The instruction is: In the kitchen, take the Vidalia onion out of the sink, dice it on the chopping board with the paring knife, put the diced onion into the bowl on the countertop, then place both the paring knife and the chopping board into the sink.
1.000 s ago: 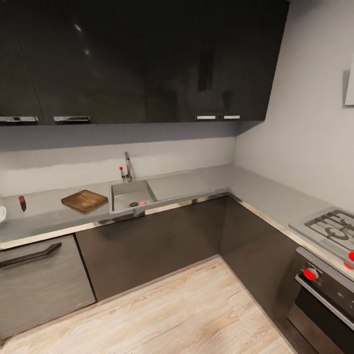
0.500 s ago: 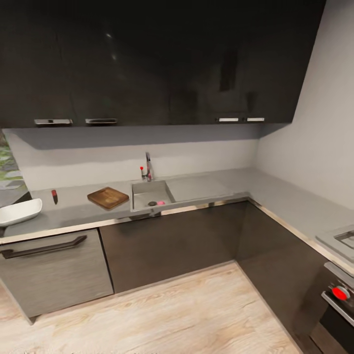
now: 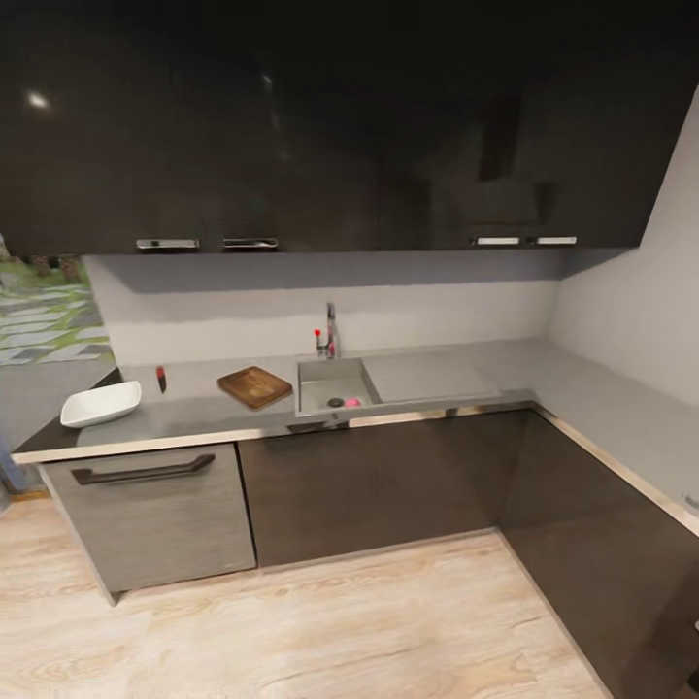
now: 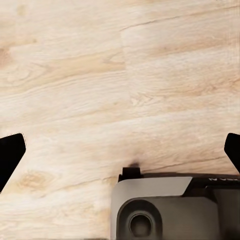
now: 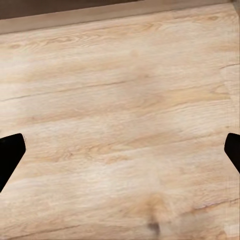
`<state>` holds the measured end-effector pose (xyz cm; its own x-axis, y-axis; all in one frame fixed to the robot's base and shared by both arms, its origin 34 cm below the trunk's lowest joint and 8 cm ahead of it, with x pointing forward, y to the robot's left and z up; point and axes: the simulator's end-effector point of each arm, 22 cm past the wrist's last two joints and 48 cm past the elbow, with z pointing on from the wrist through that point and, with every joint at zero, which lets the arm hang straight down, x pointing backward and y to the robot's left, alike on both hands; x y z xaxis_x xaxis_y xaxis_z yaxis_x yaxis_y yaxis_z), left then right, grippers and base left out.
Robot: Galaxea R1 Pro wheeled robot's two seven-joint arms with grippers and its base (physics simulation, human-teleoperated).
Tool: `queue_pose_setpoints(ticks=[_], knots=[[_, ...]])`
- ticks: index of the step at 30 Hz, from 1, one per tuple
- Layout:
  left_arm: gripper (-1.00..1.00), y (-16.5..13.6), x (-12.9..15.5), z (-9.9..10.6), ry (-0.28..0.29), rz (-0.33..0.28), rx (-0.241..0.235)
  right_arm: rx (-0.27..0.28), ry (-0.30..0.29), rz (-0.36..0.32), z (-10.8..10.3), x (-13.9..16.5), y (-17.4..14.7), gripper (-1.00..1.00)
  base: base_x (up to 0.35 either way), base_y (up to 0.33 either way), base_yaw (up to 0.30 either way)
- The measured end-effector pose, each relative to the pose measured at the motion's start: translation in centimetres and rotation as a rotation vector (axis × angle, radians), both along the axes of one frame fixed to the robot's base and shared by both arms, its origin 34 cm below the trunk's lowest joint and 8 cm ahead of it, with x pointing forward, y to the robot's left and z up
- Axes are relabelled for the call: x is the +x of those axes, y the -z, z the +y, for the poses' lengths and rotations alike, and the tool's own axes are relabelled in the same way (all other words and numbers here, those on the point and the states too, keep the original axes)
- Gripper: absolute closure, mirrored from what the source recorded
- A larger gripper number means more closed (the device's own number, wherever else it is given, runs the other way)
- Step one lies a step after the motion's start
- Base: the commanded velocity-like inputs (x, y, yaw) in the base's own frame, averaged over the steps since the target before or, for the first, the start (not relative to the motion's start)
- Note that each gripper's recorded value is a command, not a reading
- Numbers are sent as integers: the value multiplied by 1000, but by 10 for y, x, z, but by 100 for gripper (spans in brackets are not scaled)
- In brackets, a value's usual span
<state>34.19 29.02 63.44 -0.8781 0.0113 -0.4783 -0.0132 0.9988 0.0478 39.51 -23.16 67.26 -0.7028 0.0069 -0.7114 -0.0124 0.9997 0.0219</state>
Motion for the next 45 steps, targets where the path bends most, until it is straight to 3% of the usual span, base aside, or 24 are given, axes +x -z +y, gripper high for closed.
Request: queue_pose_setpoints(ticks=[26, 45], knots=[[-100, -22, -9, 0, 0, 1, 0, 0, 0, 0, 0, -9, -22, -100, 0, 0, 250], [-100, -33, -16, -1, 0, 2, -1, 0, 1, 0, -1, -16, -33, -100, 0, 0, 19]])
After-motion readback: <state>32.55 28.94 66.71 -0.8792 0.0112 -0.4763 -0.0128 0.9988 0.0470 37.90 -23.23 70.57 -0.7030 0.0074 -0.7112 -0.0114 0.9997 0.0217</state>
